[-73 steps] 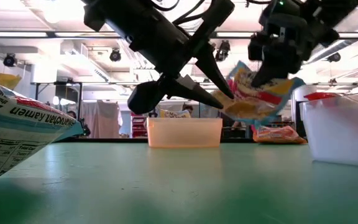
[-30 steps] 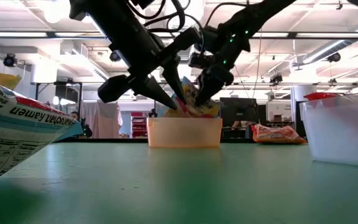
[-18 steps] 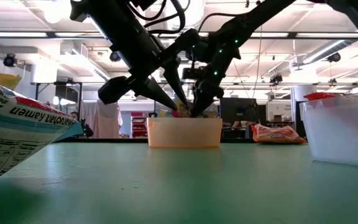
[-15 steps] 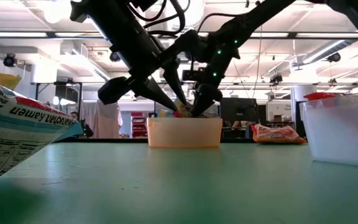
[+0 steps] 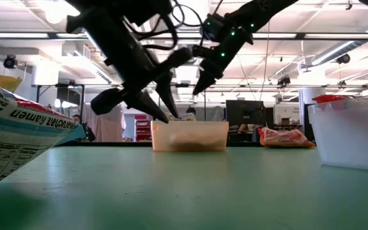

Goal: Sort Maruchan noodles
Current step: Put the orange noodle pack into the transparent bin

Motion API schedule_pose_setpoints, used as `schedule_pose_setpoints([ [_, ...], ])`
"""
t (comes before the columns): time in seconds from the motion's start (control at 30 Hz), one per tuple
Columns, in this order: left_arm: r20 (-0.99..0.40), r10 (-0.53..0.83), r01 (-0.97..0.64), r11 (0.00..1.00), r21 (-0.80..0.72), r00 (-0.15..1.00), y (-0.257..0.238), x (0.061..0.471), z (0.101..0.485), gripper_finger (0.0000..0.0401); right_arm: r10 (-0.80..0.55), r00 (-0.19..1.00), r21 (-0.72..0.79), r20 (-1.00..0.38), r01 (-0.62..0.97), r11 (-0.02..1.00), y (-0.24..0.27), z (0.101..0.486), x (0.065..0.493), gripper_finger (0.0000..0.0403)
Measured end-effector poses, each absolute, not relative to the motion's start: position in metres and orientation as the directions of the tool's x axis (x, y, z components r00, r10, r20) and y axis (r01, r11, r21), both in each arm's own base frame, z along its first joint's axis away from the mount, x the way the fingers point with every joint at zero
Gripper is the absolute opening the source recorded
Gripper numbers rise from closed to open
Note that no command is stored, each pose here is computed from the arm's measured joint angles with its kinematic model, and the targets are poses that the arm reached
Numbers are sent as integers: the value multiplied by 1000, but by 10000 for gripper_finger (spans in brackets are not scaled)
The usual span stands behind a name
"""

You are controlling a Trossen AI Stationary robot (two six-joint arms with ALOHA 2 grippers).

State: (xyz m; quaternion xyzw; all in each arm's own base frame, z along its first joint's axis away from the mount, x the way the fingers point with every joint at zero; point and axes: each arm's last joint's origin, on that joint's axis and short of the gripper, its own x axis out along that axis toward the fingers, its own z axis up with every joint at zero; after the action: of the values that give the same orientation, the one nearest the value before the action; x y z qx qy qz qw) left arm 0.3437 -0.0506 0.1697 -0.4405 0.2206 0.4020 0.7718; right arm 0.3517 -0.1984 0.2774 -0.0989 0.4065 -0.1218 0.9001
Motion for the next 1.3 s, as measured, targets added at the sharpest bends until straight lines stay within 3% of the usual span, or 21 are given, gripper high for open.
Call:
schedule_pose_setpoints([
  [0.13,-676,408,-789,279,-547,613,-46,325,171,75,-318,588,-210,-743,246,946,-217,281,329,201],
  [0.3,-673,444,-806,317,-500,592,-34,306,168,75,-261,541,-25,-799,405,914,-242,278,284,201],
  [0.47,-669,480,-822,279,-497,568,-14,294,167,75,-320,419,0,-850,607,795,-259,271,248,201],
  [0.7,-646,493,-811,304,-500,583,12,288,178,75,-270,311,89,-911,790,607,-278,246,213,201],
  [0.87,-620,506,-799,346,-491,600,26,283,193,75,-198,248,106,-948,836,539,-279,229,199,201],
  [1.3,-546,555,-770,340,-540,628,45,272,218,75,-129,156,59,-979,831,554,-276,197,174,201],
])
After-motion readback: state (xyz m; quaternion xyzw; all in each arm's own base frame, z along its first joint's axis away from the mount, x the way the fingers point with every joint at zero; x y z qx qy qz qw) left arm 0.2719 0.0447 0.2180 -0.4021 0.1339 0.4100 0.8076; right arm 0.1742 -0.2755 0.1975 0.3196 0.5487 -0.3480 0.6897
